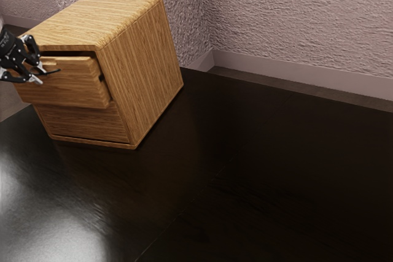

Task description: Pull the drawer handle with one arm to open the drawer

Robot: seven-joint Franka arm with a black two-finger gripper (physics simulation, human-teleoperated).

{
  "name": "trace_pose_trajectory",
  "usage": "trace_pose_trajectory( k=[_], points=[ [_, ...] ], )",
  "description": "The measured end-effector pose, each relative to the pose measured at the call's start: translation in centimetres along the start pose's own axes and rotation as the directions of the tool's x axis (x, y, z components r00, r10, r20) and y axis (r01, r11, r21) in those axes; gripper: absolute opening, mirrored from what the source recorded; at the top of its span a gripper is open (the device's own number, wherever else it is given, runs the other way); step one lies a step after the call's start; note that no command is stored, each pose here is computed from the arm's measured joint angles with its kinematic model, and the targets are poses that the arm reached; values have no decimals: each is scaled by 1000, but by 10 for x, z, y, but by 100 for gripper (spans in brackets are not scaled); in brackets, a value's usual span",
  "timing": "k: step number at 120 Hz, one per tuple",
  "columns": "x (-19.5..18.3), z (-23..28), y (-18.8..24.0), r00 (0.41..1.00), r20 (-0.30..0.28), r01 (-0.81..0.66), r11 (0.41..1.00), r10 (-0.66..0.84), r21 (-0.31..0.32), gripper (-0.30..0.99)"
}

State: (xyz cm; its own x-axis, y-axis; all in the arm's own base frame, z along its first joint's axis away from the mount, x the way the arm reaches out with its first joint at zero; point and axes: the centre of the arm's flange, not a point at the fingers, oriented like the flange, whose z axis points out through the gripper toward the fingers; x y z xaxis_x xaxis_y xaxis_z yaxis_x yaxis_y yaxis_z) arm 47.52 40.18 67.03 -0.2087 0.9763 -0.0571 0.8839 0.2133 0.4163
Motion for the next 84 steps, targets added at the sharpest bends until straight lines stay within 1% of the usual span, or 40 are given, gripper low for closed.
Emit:
trace_pose_trajectory(
  k=[17,38,84],
  points=[
    [4,-12,-7,1000,13,7,1000,-6,-8,9],
    [6,-10,-11,1000,22,10,1000,-11,7,10],
    [15,-17,-32,998,67,22,1000,-23,18,10]
  ],
)
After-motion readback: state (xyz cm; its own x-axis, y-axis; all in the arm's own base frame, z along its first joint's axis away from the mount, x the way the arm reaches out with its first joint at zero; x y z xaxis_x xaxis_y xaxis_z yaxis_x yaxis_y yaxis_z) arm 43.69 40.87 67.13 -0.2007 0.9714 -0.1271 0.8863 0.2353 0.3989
